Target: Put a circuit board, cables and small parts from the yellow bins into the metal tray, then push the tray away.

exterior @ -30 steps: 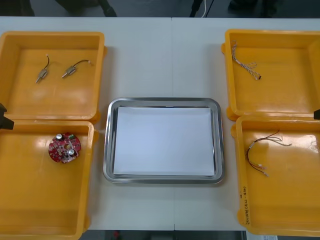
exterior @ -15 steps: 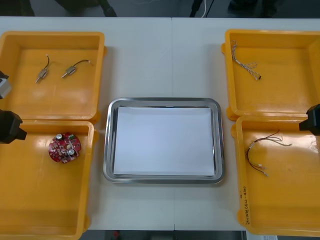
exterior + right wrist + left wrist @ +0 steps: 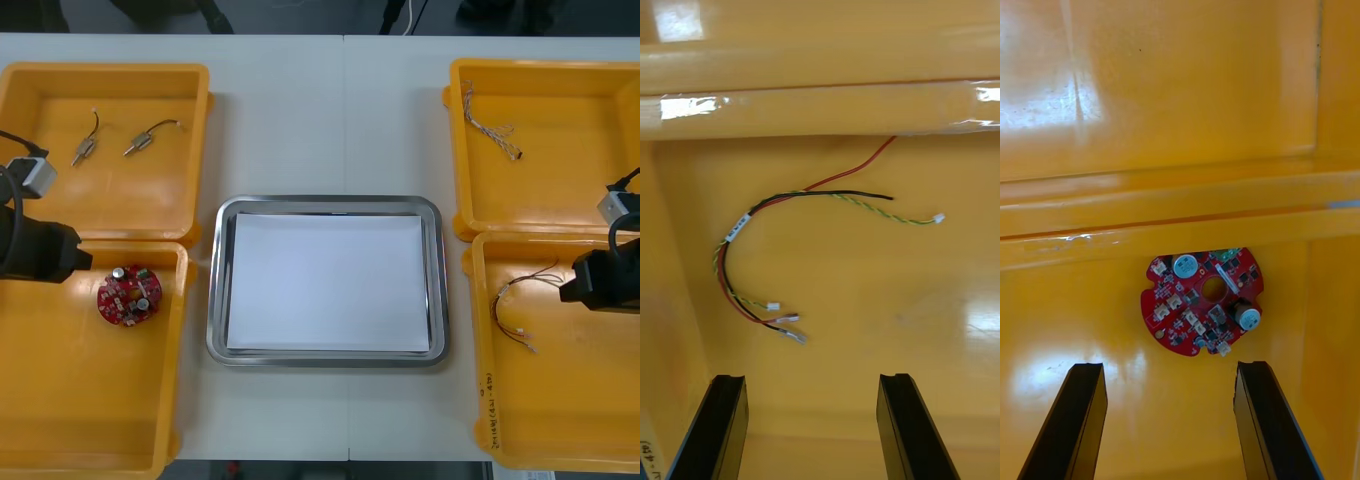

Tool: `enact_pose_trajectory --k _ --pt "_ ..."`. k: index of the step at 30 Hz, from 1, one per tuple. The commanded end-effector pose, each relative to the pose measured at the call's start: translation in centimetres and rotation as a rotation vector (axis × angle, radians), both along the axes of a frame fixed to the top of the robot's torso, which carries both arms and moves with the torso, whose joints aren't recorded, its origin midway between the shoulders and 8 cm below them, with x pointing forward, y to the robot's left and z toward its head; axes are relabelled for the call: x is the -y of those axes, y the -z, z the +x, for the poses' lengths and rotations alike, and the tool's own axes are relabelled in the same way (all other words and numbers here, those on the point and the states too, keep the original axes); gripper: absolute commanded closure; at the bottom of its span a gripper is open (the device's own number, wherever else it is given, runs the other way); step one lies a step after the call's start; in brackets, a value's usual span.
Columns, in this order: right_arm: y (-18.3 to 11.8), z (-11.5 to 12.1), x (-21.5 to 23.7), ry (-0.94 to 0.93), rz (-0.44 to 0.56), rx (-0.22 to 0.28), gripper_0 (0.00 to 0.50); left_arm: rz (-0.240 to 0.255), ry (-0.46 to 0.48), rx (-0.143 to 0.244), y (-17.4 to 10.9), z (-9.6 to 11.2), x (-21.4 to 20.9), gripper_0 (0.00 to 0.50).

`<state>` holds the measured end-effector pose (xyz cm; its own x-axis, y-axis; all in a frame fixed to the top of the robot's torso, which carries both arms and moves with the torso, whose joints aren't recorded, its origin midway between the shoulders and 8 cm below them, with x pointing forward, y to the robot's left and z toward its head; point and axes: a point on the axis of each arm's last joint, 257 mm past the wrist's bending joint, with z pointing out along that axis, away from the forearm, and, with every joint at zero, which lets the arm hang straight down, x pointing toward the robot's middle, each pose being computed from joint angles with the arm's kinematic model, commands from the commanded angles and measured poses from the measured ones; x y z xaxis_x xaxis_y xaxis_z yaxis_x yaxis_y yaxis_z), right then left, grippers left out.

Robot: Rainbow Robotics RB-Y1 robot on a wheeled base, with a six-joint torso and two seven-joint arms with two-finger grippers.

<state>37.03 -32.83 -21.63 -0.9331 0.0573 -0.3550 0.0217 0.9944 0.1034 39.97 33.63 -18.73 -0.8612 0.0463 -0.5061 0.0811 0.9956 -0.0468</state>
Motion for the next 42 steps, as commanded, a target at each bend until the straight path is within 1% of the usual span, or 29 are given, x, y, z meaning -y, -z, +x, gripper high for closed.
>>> enact_pose_trajectory --k 1,3,4,10,13,17,19,21,23,26,28,34,37,38,39,42 --pt "0.9 -0.8 -2.2 -0.043 0.015 -0.013 0.0 0.103 0.144 0.024 1.0 -0.7 -0.3 0.0" --pt "1.3 -0.9 -2.4 -0.046 0.009 -0.02 0.0 0.099 0.152 0.031 1.2 -0.7 -0.1 0.0" --pt "1.6 -0.9 -2.5 -0.045 0.008 -0.02 0.0 0.096 0.155 0.041 1.3 -0.6 0.0 0.0" --pt "2.9 -0.8 -2.9 -0.039 0.014 -0.004 0.0 0.093 0.182 0.084 2.5 -0.4 0.9 0.0" --pt "3.7 -0.8 -2.9 -0.033 0.017 0.012 0.0 0.108 0.2 0.098 3.2 -0.2 1.3 0.0" --pt "4.5 -0.6 -2.6 -0.025 0.015 0.034 0.0 0.134 0.212 0.105 4.2 -0.1 1.7 0.0" --pt "4.9 -0.8 -2.6 -0.028 0.01 0.033 0.0 0.149 0.219 0.111 4.6 0.0 1.9 0.0" --pt "5.6 -1.0 -2.7 -0.035 -0.005 0.025 0.0 0.175 0.226 0.115 5.0 -0.1 2.1 0.0" --pt "6.1 -1.1 -2.7 -0.041 -0.016 0.015 0.0 0.184 0.231 0.116 5.1 -0.3 2.4 0.0" --pt "6.8 -0.9 -2.8 -0.042 -0.018 0.015 0.0 0.184 0.233 0.12 5.2 -0.5 2.9 0.0" --pt "7.3 -0.6 -2.9 -0.042 -0.014 0.019 0.0 0.195 0.236 0.125 5.4 -0.7 3.1 0.0" --pt "8.4 -0.1 -2.6 -0.039 -0.02 0.026 0.0 0.189 0.238 0.131 5.9 -0.9 4.1 0.0" --pt "8.7 -0.5 -2.1 -0.038 -0.035 0.017 0.0 0.198 0.236 0.147 6.2 -0.6 4.3 0.0" --pt "8.9 -0.6 -2.0 -0.037 -0.038 0.015 0.0 0.198 0.235 0.146 6.4 -0.7 4.4 0.0" --pt "9.0 -0.8 -1.7 -0.034 -0.046 0.014 0.0 0.198 0.235 0.155 6.4 -0.5 4.5 0.0" --pt "9.7 -1.1 -1.4 -0.033 -0.057 0.013 0.0 0.183 0.235 0.163 6.5 -0.4 5.0 0.0"
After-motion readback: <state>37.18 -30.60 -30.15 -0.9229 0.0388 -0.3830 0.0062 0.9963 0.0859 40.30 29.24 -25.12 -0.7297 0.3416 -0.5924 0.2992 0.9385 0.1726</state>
